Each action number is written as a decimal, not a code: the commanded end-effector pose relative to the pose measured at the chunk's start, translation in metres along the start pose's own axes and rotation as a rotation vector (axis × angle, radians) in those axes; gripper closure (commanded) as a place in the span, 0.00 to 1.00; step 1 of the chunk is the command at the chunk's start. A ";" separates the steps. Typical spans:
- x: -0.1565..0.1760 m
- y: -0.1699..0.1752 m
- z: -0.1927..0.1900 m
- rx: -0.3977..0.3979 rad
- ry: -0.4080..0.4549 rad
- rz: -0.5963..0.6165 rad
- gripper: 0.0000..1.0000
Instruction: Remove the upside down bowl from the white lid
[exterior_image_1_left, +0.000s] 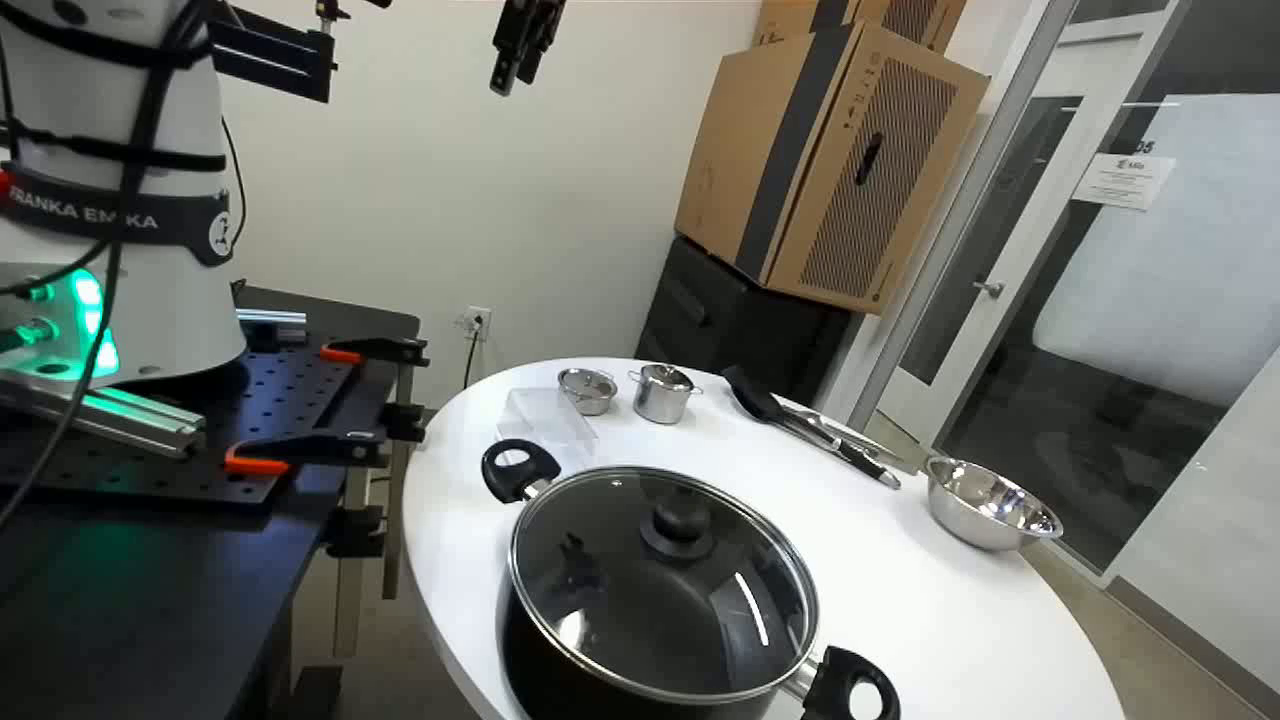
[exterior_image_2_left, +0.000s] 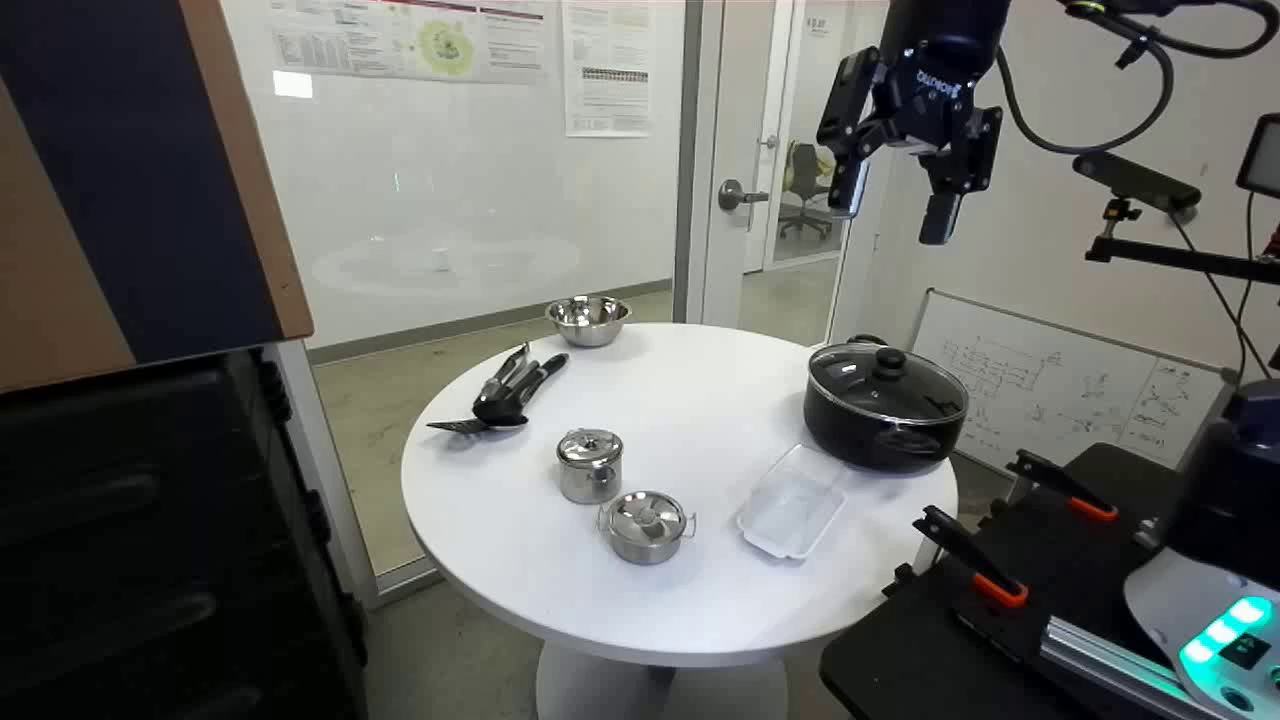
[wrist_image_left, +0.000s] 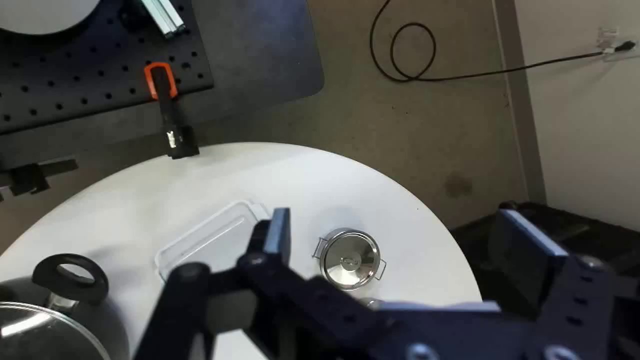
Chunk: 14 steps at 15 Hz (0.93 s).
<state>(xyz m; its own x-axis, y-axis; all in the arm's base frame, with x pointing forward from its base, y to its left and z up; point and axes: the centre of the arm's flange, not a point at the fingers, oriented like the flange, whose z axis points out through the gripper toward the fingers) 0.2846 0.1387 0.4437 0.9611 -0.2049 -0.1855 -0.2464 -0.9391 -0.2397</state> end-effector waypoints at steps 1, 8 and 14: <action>0.000 0.000 0.000 0.000 0.000 0.000 0.00; 0.057 0.073 -0.016 0.141 0.172 0.321 0.00; 0.104 0.111 0.031 0.231 0.318 0.600 0.00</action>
<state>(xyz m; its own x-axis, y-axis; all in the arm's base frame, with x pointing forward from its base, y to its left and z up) 0.3366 0.0234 0.4133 0.7347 -0.6739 -0.0780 -0.6517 -0.6692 -0.3570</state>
